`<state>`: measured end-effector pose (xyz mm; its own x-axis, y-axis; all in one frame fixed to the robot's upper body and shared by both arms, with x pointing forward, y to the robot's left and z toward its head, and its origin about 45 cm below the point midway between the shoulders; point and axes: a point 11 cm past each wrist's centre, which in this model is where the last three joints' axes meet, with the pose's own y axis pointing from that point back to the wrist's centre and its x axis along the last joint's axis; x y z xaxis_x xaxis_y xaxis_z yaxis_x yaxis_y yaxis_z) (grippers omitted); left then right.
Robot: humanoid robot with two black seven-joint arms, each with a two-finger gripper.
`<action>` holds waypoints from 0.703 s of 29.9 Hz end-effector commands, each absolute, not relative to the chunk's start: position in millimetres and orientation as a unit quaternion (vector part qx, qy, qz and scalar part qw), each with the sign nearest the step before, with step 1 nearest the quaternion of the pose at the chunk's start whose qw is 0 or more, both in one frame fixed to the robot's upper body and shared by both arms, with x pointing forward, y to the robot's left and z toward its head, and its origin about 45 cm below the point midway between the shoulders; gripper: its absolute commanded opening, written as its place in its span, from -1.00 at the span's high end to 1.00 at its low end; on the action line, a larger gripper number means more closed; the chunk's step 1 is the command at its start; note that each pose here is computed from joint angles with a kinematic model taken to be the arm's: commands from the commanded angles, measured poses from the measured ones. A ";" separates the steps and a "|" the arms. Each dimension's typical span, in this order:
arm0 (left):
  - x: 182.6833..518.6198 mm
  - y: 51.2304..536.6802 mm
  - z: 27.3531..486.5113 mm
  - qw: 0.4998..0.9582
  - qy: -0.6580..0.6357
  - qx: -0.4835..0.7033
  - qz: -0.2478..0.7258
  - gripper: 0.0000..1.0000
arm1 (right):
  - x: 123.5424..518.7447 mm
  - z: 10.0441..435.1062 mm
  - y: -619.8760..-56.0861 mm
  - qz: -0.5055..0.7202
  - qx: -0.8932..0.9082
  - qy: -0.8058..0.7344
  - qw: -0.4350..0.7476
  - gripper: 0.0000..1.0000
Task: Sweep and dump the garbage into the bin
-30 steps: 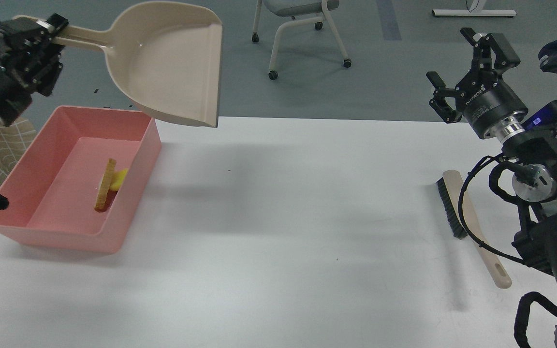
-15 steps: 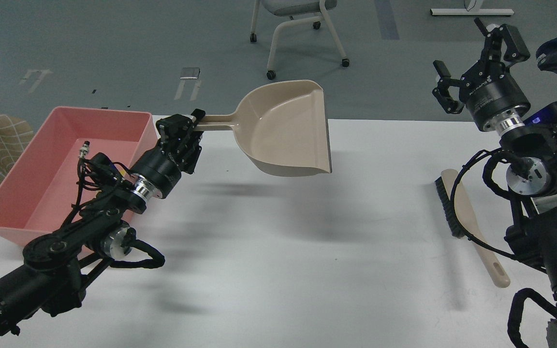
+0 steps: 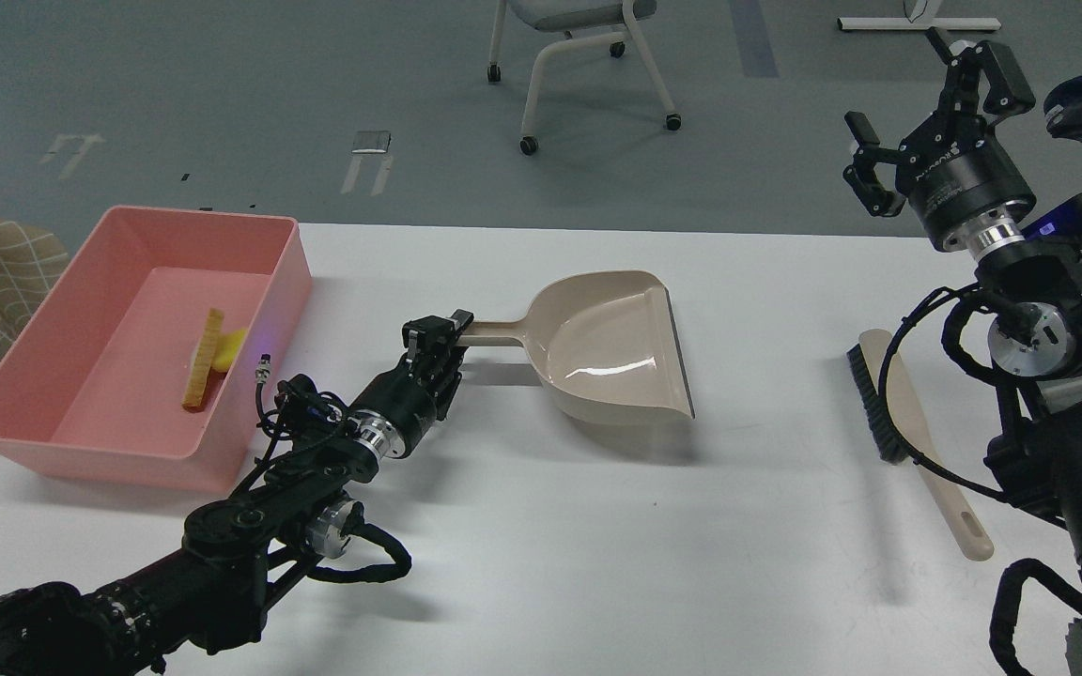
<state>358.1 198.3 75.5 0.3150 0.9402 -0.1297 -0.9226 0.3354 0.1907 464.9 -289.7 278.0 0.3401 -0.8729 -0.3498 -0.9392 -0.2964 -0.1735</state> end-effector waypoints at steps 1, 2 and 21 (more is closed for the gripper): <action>360.8 191.4 82.8 0.813 0.105 0.031 0.572 -0.55 | 464.7 278.7 -289.0 0.094 -0.801 0.565 0.176 -1.00; 363.4 197.6 87.3 0.814 0.097 0.031 0.572 -0.58 | 464.7 278.7 -289.0 0.094 -0.801 0.565 0.176 -1.00; 416.3 329.6 206.2 0.802 -0.061 0.046 0.593 -0.67 | 463.9 277.5 -288.1 0.094 -0.802 0.563 0.175 -1.00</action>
